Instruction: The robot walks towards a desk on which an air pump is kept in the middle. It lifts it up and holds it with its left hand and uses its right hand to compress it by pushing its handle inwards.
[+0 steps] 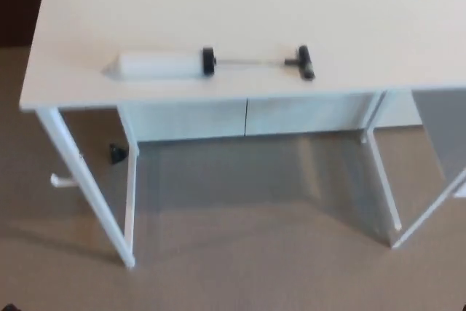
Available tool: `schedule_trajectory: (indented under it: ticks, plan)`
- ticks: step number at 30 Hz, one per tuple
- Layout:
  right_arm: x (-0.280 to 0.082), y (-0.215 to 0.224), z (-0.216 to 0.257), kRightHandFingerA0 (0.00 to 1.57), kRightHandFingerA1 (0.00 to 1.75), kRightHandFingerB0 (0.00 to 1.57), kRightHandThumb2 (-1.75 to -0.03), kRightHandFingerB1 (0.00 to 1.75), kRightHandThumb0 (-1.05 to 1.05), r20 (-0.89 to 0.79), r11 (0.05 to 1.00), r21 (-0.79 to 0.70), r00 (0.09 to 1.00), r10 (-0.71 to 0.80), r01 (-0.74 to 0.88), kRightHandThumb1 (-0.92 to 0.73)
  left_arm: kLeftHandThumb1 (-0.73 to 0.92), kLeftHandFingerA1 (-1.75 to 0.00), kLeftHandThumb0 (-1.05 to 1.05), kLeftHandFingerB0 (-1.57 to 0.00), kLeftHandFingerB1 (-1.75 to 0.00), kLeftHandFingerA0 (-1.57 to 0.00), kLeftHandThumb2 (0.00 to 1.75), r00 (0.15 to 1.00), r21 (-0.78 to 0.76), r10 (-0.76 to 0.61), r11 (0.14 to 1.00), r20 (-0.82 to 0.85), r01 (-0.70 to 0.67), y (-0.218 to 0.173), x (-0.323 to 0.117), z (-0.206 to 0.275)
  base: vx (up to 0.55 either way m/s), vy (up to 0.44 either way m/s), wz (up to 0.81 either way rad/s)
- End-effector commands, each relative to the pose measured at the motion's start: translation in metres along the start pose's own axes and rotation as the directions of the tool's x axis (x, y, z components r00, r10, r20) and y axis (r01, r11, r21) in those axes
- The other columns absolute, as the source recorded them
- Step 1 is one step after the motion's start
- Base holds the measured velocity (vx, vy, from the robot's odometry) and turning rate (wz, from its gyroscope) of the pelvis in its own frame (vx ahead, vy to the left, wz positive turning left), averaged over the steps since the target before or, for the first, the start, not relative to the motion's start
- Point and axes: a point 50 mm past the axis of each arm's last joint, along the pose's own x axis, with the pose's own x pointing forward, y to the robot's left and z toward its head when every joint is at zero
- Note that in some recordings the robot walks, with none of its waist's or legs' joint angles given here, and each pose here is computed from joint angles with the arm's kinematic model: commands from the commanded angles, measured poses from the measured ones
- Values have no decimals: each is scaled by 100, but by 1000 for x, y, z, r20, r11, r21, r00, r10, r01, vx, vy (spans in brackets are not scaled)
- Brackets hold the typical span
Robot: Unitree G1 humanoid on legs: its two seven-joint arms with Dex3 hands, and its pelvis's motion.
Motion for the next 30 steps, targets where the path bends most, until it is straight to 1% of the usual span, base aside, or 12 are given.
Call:
schedule_trajectory:
  ticks: [1, 5, 6, 7, 8, 12, 16, 17, 21, 22, 29, 30]
  plan:
    - [0, -4, 3, 53, 44, 33, -58, 33, -25, 12, 1000, -7, 1000, -20, 20, -61, 68, -42, -15, -32, -34, -42, 60, 1000, 13, 0, 1000, 3, 0, 4, -2, 1, 488, 235, 8]
    - [2, -3, 3, 55, 44, 33, -58, 33, -25, 12, 1000, -9, 1000, -23, 23, -61, 66, -43, -18, -35, -34, -44, 59, 1000, 16, 8, 1000, 0, -8, 4, 0, 4, 373, 100, 19]
    - [2, -2, 3, 57, 45, 33, -59, 33, -28, 12, 1000, -16, 1000, -23, 24, -62, 60, -47, -25, -36, -41, -41, 67, 1000, 21, 11, 1000, 2, -11, 4, 0, 4, 350, -9, 27]
    - [2, -2, 3, 57, 45, 33, -59, 33, -28, 13, 1000, -21, 1000, -23, 23, -62, 60, -47, -25, -36, -41, -41, 67, 1000, 24, 13, 1000, 4, -13, 4, 0, 4, 370, -26, 44]
    - [2, -3, 3, 57, 44, 33, -58, 33, -27, 11, 999, -23, 1000, -24, 24, -61, 66, -44, -17, -38, -35, -46, 59, 1000, 24, 15, 1000, 4, -15, 3, 1, 3, 385, -120, 32]
    - [3, -3, 3, 54, 44, 33, -58, 33, -28, 11, 999, -20, 1000, -26, 26, -61, 65, -45, -19, -38, -35, -48, 59, 1000, 23, 20, 1000, 2, -20, 3, 2, 3, 450, -60, 33]
    - [3, -2, 3, 56, 45, 33, -58, 33, -26, 14, 1000, -12, 1000, -24, 25, -61, 65, -44, -18, -38, -36, -48, 59, 1000, 36, 19, 999, 5, -19, 2, 2, 4, 366, -42, -6]
    - [3, -2, 3, 57, 45, 33, -59, 33, -26, 14, 1000, -10, 1000, -25, 25, -63, 67, -44, -17, -36, -35, -46, 59, 1000, 35, 14, 999, 6, -14, 2, 2, 5, 340, -16, -16]
    - [3, -3, 3, 57, 45, 33, -59, 33, -27, 16, 1000, -10, 1000, -26, 27, -63, 66, -44, -17, -35, -35, -45, 59, 1000, 29, 0, 1000, 10, -1, 1, 3, 7, 332, 3, -25]
    - [3, -3, 2, 60, 45, 33, -59, 33, -28, 17, 999, -18, 999, -29, 29, -63, 64, -45, -18, -37, -36, -48, 59, 1000, 30, 10, 999, 7, -11, 2, 4, 7, 321, 28, -23]
    - [1, -3, 1, 56, 46, 33, -59, 34, -28, 17, 1000, -7, 1000, -24, 25, -62, 64, -44, -18, -37, -35, -48, 59, 1000, 37, 16, 999, 6, -16, 2, 4, 9, 56, 227, -3]
    - [1, -3, 0, 56, 45, 33, -58, 33, -27, 14, 1000, -7, 1000, -24, 24, -62, 64, -45, -18, -36, -35, -50, 59, 1000, 36, 17, 999, 6, -17, 2, 4, 9, 0, 0, 0]
